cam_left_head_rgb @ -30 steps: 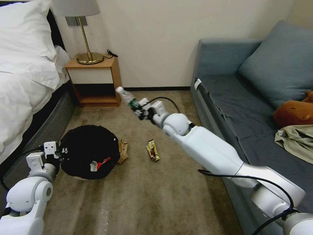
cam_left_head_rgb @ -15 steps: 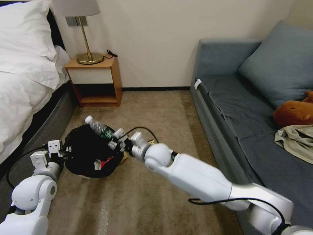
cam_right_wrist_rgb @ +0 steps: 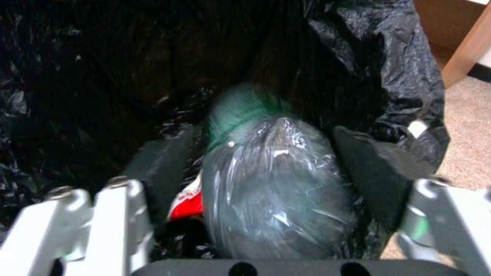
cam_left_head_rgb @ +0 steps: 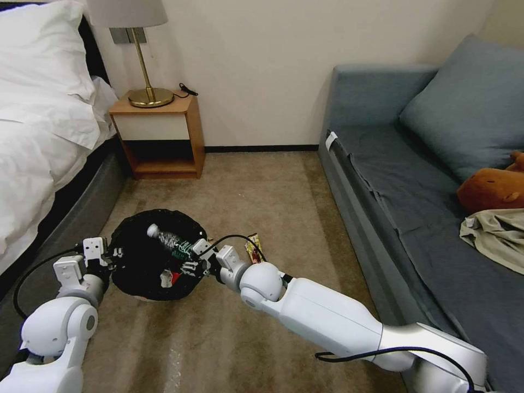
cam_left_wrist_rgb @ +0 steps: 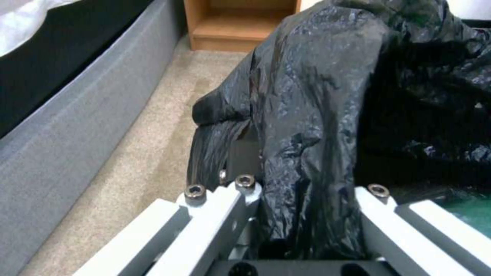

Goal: Pick up the trash bin, then pick up the garbage on the floor and place it into the trash bin.

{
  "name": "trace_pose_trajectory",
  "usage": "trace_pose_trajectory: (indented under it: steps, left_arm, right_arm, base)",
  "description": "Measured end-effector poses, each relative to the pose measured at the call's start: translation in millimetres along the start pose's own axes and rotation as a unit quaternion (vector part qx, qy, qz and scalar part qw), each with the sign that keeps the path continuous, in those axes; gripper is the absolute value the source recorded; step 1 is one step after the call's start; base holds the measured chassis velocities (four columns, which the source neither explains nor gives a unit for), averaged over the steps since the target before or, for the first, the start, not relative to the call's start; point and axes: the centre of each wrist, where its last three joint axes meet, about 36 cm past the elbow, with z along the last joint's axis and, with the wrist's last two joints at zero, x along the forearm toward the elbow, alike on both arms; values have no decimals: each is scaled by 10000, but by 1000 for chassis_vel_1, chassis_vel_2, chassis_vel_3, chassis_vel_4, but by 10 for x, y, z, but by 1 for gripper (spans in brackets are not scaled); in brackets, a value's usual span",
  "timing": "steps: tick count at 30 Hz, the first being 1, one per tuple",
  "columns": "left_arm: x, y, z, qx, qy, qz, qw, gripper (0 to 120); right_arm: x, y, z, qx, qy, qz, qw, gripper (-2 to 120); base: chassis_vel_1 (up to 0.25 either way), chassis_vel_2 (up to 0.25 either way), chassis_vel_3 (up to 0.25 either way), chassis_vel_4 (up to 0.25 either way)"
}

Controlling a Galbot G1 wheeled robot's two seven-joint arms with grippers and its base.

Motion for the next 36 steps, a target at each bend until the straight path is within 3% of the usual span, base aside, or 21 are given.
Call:
trace_pose_trajectory:
  steps: [2,5,14,19,21,23,28,36]
  left_arm:
    - [0,-6,10,10,6,0,10000,4]
    - [3,0,35,9,28,-10,10000,4]
    - [78,98,21,-42,4,-108,9999,4]
    - [129,160,19,-59,12,-126,9999,4]
    - [129,163,17,-59,7,-123,9999,4]
    - [133,178,11,-60,-40,-67,10000,4]
    - [142,186,12,-64,-62,-26,10000,4]
    - [123,250,-31,-20,-149,-71,9999,4]
  right_arm:
    - [14,-11,-39,-18,-50,36,10000,91]
    - [32,-34,-95,-76,-125,108,9998,99]
    - [112,-308,-442,-252,-478,511,9972,100]
    - [308,-731,-1025,-588,-1044,1030,9874,100]
    - [334,-787,-1079,-618,-1099,1092,9860,100]
    - [467,-1049,-1248,-784,-1275,1424,9784,100]
    - [598,-1258,-1223,-1052,-1267,1770,9703,100]
    - [722,-1523,-575,-1854,-629,2762,9409,100]
  base:
    - [0,0,0,0]
    - [0,0,0,0]
    - [0,0,0,0]
    - [0,0,0,0]
    - [0,0,0,0]
    - [0,0,0,0]
    - [0,0,0,0]
    - [0,0,0,0]
